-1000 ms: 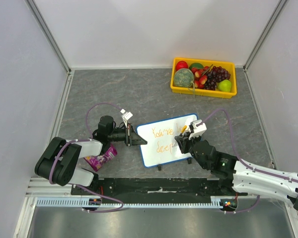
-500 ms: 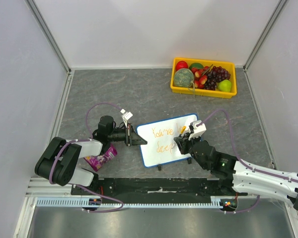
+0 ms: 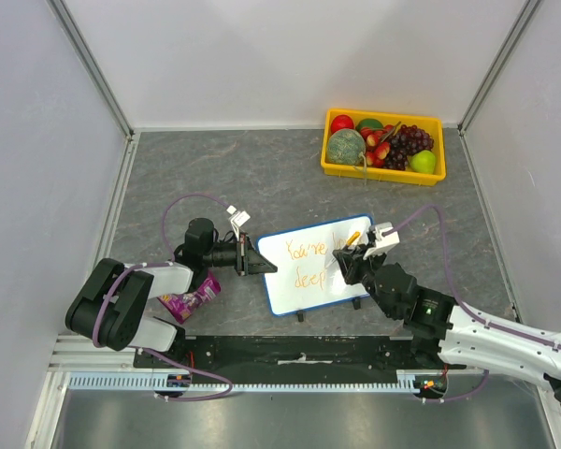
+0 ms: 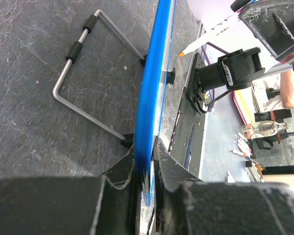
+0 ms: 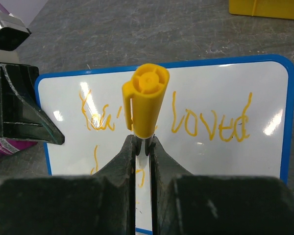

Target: Write a sentence on the whiteboard

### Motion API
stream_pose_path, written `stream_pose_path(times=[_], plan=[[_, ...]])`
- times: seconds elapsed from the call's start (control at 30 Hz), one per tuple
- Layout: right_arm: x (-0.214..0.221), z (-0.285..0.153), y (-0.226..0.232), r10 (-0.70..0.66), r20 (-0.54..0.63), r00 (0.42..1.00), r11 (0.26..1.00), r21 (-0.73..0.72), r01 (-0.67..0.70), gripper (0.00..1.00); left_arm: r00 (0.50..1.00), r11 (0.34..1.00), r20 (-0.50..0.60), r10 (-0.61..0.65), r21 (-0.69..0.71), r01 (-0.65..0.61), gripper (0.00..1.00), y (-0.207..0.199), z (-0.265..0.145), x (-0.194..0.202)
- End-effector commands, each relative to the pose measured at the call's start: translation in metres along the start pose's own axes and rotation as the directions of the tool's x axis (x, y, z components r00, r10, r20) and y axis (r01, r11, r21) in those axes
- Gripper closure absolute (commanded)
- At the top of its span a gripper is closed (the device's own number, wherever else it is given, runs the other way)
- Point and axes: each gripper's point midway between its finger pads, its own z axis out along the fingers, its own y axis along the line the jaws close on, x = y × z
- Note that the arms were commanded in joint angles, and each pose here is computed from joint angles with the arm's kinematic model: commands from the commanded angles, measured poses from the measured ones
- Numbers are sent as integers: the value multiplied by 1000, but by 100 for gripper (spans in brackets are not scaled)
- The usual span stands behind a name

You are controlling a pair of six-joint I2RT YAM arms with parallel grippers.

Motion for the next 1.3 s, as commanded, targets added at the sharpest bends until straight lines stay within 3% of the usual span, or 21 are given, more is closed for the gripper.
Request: stream_pose_path(times=[0.0, 0.6, 1.27], plan=[[-27, 3, 0, 19, 71, 997, 999, 36, -22, 100, 1000, 997, -12, 27, -70, -28, 98, 19, 1, 8], [-36, 16, -3, 4, 86, 996, 998, 56, -9, 100, 1000, 997, -15, 26, -68, -27, 98, 18, 1, 9], [18, 14, -21, -17, -70, 997, 998, 66, 22, 100, 1000, 997, -14, 25, -69, -26, 98, 19, 1, 9]])
